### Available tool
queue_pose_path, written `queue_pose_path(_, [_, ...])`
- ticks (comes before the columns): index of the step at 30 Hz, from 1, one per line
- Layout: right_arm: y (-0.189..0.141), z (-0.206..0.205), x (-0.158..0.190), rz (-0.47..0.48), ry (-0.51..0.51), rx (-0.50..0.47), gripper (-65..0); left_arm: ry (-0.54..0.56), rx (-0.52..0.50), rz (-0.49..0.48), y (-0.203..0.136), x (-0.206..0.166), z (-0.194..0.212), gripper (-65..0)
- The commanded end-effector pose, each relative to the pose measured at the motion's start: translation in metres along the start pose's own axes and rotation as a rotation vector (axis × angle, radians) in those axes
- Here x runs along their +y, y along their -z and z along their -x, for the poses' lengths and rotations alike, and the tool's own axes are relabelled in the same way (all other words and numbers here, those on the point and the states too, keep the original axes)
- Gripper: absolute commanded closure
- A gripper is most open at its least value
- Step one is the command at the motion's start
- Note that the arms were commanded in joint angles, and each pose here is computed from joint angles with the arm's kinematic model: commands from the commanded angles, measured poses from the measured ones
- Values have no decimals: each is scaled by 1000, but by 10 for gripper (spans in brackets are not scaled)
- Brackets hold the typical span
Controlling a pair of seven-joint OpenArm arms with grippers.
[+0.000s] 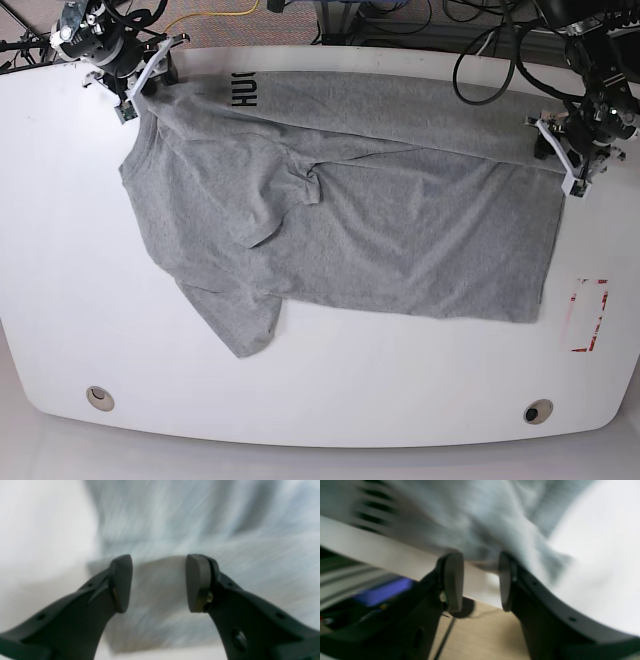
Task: Fold the T-shirt properly
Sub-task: 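Release the hem corner with the right gripper and raise it, then reach the right gripper into the shirt middle and pinch a fold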
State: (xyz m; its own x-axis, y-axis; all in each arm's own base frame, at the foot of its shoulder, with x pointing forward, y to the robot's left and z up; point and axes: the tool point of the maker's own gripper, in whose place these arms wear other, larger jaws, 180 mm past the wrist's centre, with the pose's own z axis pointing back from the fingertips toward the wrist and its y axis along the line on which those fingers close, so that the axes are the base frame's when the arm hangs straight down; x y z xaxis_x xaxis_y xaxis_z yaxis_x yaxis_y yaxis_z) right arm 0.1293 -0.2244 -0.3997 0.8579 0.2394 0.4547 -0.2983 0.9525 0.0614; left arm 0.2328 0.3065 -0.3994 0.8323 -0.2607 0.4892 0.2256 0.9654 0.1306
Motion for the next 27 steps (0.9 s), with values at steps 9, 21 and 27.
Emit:
queue_pose_path(9, [-6,-4,-38,185,-117,69,-217,4,-9,-22,-4,23,7,-308])
queue_pose_path(21, [-22,1,-24,124,-118,39,-217,4,-6,-16,-3,20,9,-308])
queue_pose_path(27, [-32,-20,-31,110,-9,-94,-217,4,-8,-16,-3,19,8,-308])
